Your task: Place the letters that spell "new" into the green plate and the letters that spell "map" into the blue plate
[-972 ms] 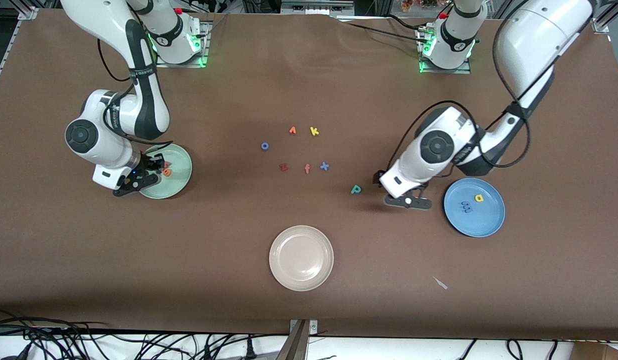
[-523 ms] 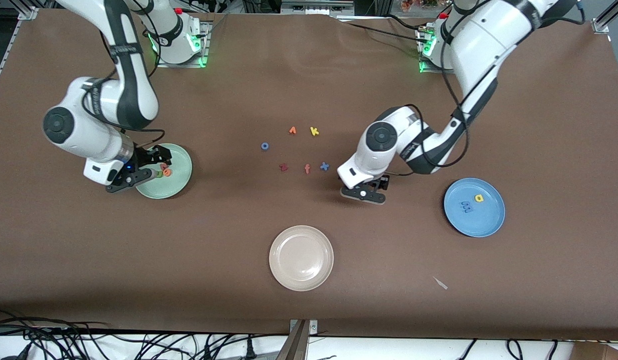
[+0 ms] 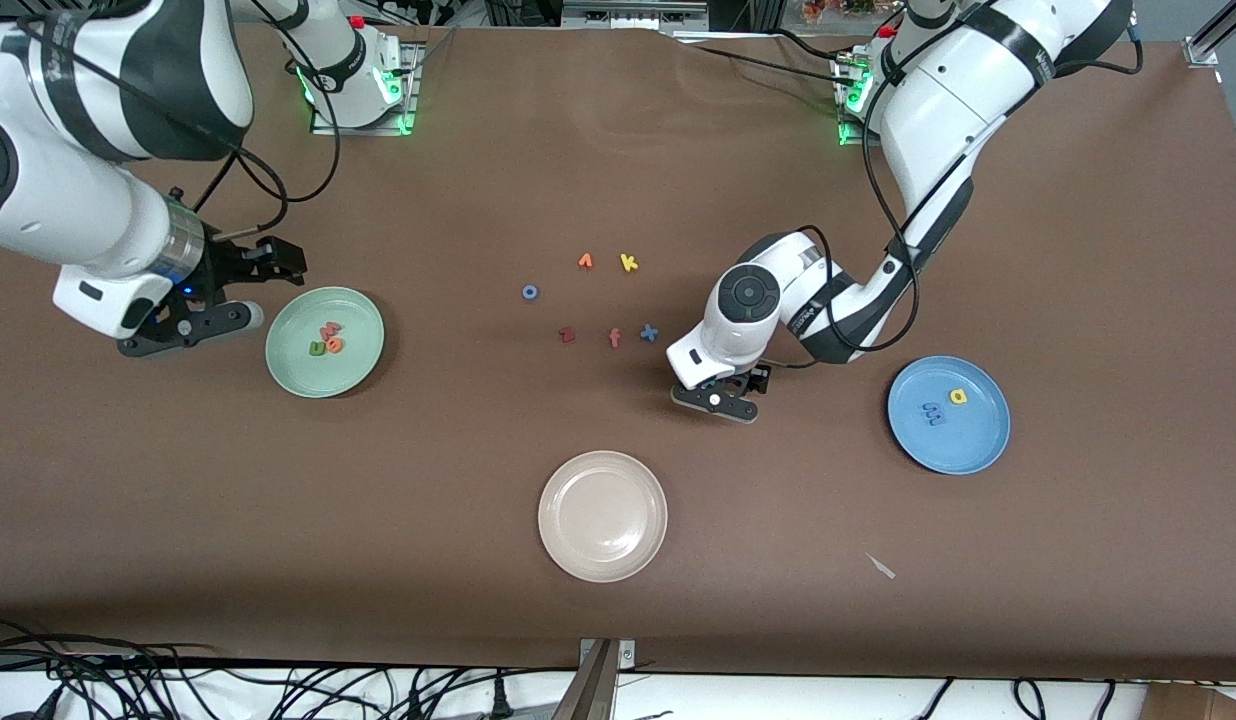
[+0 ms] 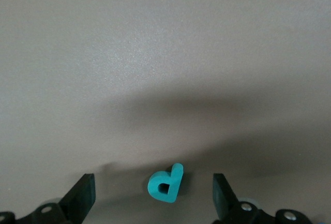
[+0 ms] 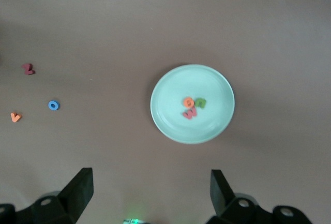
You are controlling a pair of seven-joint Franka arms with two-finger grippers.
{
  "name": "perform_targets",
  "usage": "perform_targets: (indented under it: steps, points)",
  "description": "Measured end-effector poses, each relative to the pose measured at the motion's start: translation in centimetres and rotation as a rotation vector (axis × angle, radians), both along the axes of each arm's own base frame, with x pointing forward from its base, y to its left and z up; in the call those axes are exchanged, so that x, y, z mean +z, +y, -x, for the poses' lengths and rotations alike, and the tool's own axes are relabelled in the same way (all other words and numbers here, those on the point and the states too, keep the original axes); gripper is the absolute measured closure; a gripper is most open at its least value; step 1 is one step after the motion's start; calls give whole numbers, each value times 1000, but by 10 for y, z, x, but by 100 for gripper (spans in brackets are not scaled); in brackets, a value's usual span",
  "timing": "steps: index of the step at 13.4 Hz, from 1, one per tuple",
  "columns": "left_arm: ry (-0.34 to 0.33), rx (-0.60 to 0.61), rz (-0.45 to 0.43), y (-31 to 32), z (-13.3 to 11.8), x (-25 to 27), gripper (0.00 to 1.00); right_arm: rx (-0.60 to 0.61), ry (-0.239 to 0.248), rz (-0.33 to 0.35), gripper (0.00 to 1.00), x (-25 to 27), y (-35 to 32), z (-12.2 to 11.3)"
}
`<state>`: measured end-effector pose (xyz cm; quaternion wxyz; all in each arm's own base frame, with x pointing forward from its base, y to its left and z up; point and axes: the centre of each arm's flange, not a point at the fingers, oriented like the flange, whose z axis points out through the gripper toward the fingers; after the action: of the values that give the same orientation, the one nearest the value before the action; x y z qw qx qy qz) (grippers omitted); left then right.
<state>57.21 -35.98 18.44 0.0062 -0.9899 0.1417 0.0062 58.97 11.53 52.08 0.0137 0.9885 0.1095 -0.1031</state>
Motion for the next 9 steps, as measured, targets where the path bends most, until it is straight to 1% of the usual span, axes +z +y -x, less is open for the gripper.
perform_targets:
  steps: [2,3,4,5,6,7,9]
  points:
    - [7,-10,-1,0,1,-4,1,-60,-3,15,0,3,-12,-1]
    - [10,-13,-1,0,2,-6,4,-75,-9,16,0,5,-18,-2]
    - [14,-14,-1,0,2,-8,5,-85,-15,16,0,9,-22,-2]
    - [18,-16,-2,0,3,-11,11,-92,-25,17,0,13,-25,-3]
    - [22,-16,-2,0,3,-13,11,-96,-33,17,0,17,-27,-4]
    - [23,-17,-3,0,4,-14,20,-96,-37,16,0,20,-27,-4]
    - [22,-20,1,-2,4,-13,45,-100,-39,7,0,20,-31,-7]
